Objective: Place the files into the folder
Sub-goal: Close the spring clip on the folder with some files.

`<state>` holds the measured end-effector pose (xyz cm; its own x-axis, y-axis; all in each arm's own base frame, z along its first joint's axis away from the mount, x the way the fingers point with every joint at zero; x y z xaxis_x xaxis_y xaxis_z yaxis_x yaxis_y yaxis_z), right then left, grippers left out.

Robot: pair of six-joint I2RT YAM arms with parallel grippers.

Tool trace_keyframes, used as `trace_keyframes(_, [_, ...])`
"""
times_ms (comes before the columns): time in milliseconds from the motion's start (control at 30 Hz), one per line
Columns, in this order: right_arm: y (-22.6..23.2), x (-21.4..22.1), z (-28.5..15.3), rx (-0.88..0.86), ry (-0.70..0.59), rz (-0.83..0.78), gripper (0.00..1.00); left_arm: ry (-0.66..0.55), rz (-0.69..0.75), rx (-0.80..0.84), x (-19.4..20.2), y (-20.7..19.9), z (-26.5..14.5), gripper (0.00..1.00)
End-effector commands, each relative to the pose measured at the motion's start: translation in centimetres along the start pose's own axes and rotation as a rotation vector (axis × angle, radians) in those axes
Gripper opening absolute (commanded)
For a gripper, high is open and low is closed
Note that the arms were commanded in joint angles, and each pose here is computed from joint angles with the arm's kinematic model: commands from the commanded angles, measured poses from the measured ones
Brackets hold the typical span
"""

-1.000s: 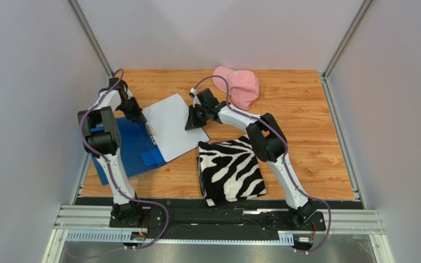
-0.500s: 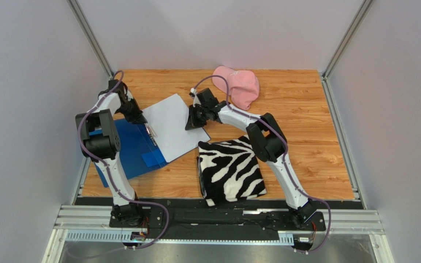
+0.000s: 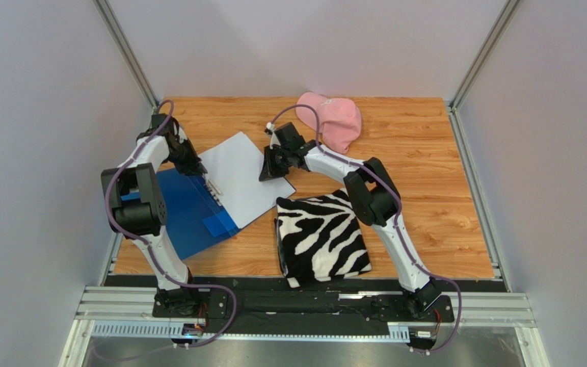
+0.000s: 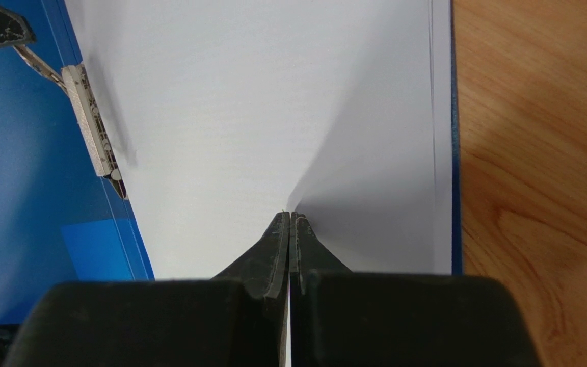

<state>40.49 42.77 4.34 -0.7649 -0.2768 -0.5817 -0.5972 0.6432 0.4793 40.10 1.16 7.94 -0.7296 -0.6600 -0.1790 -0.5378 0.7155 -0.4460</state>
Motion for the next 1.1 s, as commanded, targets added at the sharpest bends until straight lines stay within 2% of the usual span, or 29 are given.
trace_keyframes(0, [-1.1,1.4,0.9,0.047,0.043,0.000,0.00,-0.024,0.027,0.112,1.3,-3.3,-2.3,0.21])
trace_keyframes(533, [-1.1,1.6,0.9,0.056,0.062,0.015,0.00,0.007,0.088,0.139,5.1,-3.2,-3.1,0.26])
trace_keyframes(1067, [-1.3,1.9,1.1,0.064,0.069,0.025,0.00,0.099,0.143,0.154,10.3,-2.7,-3.0,0.33])
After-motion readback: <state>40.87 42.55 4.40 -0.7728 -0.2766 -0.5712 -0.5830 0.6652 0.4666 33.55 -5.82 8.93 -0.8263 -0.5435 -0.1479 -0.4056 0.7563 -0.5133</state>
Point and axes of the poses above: each gripper's point midway between its finger pads, its own z axis out along the fingers, its own y axis along the line the jaws close on, x = y × z, the point moved 2 cm from there along -z, back along the fingers, and after that the axes turned 13 degrees about -z, right-handed, at the moved point
